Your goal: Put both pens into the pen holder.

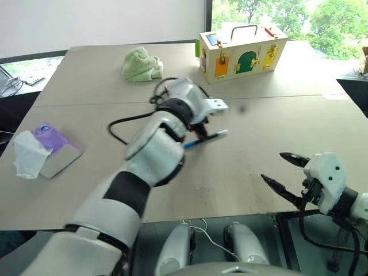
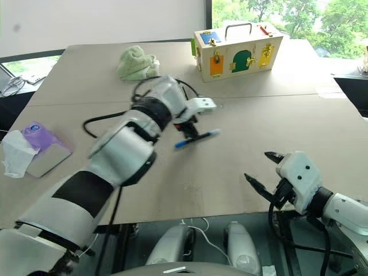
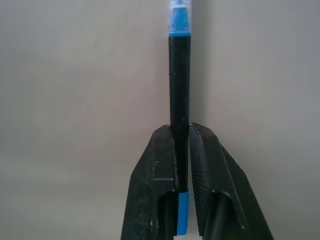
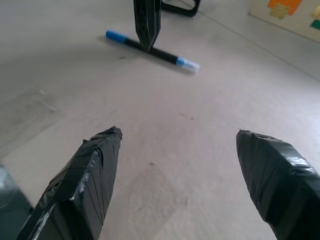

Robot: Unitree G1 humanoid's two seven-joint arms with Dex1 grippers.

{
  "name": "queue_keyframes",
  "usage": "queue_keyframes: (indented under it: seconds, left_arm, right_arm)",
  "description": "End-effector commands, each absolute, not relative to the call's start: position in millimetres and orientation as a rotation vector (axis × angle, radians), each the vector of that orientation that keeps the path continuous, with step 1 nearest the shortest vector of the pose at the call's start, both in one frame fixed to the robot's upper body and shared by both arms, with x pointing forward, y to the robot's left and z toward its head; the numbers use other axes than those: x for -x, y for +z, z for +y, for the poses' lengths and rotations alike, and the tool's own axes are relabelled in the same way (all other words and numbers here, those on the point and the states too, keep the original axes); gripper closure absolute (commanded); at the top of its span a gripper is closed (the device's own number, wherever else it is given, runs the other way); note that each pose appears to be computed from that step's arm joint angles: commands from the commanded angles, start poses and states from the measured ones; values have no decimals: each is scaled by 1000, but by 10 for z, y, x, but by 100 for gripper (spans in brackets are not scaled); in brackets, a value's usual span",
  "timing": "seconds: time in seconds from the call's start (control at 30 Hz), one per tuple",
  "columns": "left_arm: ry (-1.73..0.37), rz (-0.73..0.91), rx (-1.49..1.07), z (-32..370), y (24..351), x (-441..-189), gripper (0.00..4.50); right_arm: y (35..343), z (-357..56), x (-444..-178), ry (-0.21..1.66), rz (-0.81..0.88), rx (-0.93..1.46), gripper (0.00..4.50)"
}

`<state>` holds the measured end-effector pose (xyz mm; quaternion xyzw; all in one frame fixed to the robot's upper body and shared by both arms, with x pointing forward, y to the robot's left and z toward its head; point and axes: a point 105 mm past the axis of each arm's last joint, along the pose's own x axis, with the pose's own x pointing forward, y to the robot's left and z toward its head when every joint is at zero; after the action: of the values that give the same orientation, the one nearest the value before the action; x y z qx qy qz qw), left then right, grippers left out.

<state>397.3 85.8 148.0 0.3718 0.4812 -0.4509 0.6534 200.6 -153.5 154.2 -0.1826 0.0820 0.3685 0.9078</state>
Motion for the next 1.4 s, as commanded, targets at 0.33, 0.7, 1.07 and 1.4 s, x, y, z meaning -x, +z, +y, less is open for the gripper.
queue_keyframes:
  seconds: [0.33,0.7,1.07,1.4]
  left_arm:
    - [-1102,1048,-1035,1632,1331,-3810,112]
    - [-1073,953,-1192,1251,1528,-4109,28]
    - [-1109,868,-1211,788,1569,-4158,28]
    - [-1075,788,-1135,503,1693,-4188,28]
  right_arm:
    - [1550,-1272,-1997,898,101,393,59]
    - [1568,-1215,-2056,887,87,389,59]
    - [1562,-1175,-1970,815,91,367,59]
    - [1571,-1166,-1975,785,82,351,59]
